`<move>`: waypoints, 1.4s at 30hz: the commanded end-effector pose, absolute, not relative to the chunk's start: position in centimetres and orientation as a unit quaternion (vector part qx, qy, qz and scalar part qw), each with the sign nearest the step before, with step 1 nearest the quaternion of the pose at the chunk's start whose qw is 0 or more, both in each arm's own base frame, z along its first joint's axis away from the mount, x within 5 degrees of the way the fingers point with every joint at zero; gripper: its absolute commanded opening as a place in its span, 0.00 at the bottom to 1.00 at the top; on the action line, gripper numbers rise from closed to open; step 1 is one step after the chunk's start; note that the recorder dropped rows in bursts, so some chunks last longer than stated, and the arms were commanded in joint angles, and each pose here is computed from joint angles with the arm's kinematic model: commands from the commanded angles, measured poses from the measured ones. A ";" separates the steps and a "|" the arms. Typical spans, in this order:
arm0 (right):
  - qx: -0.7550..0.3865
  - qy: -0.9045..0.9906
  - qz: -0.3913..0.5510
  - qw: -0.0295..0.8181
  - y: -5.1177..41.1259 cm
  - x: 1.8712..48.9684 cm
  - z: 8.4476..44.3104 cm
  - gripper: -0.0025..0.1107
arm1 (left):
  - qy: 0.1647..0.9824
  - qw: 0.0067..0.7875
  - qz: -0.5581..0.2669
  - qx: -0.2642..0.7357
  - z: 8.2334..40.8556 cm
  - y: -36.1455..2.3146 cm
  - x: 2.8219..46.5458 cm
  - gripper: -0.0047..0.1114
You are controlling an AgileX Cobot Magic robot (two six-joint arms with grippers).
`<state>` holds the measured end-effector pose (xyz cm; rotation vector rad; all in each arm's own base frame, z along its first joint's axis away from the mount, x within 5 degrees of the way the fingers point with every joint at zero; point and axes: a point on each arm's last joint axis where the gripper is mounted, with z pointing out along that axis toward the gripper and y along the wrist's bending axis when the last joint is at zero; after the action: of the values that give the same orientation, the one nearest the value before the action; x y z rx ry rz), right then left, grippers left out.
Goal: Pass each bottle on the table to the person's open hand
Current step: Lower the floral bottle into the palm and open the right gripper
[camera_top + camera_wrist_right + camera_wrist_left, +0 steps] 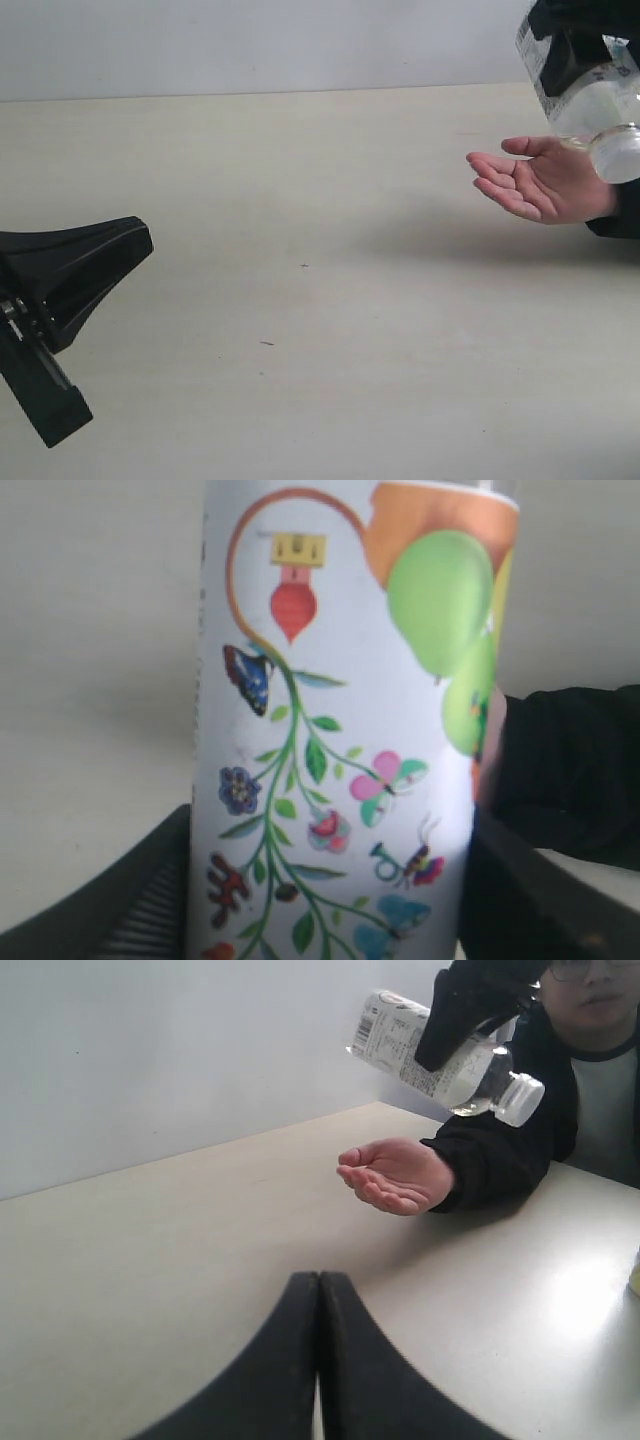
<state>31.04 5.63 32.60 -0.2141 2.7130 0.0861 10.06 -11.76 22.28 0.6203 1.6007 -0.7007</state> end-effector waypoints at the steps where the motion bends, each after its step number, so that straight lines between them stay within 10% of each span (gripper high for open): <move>1: -0.078 0.971 0.025 0.225 5.5 30.5 30.2 0.02 | 0.689 0.602 -0.306 0.264 22.3 -11.7 9.9 0.05; 26: -0.065 0.984 0.007 0.168 5.9 34.3 21.6 0.05 | 0.689 0.602 -0.306 0.264 22.3 -11.7 9.9 0.05; 37: -0.064 0.983 0.007 0.170 5.9 34.4 21.7 0.73 | 0.689 0.602 -0.306 0.264 22.3 -11.7 9.9 0.05; 42: -0.064 0.983 0.007 0.170 5.9 34.4 21.7 0.82 | 0.689 0.602 -0.306 0.264 22.3 -11.7 9.9 0.05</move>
<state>34.27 5.84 21.66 -0.1759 2.8076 0.0266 10.06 -11.76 22.28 0.6203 1.6007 -0.7007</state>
